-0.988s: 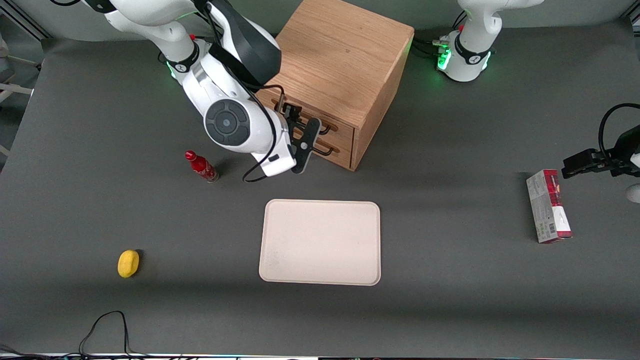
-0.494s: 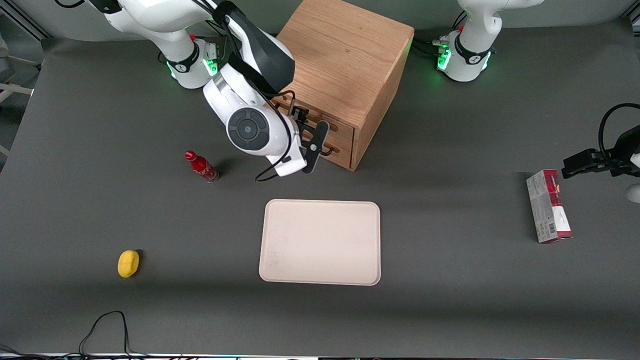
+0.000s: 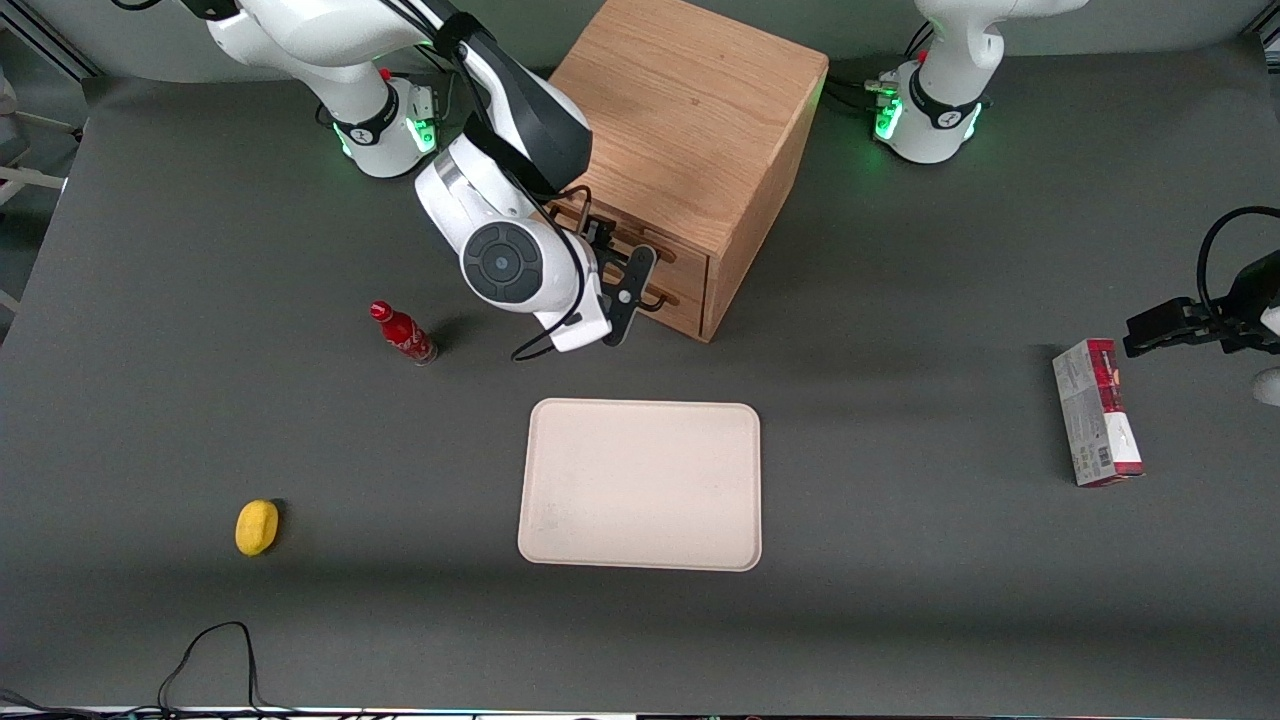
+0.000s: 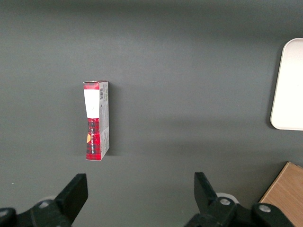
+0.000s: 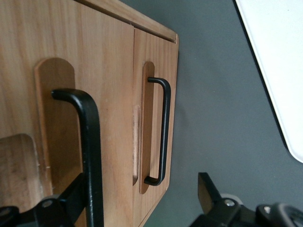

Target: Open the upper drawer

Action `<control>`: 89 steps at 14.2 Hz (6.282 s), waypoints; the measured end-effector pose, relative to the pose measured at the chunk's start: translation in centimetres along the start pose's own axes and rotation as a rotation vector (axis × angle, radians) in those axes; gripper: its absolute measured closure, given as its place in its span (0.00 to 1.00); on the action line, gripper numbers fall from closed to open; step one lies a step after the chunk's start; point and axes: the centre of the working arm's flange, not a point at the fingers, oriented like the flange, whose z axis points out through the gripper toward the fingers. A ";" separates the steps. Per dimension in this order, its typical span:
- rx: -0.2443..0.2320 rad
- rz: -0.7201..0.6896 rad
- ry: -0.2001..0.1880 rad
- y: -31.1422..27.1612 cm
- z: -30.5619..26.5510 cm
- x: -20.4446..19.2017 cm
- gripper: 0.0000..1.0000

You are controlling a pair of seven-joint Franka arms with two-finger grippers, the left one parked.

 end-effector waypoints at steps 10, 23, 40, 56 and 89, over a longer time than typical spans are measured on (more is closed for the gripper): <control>-0.046 0.036 0.055 2.3 -0.7 -0.6 0.00; -0.133 0.066 0.082 5.7 -3.2 -1.2 0.00; -0.161 0.133 0.154 13.6 -6.1 -2.5 0.00; -0.182 0.164 0.213 18.9 -8.8 -5.0 0.00; -0.140 0.193 0.165 15.8 -20.6 -12.4 0.00</control>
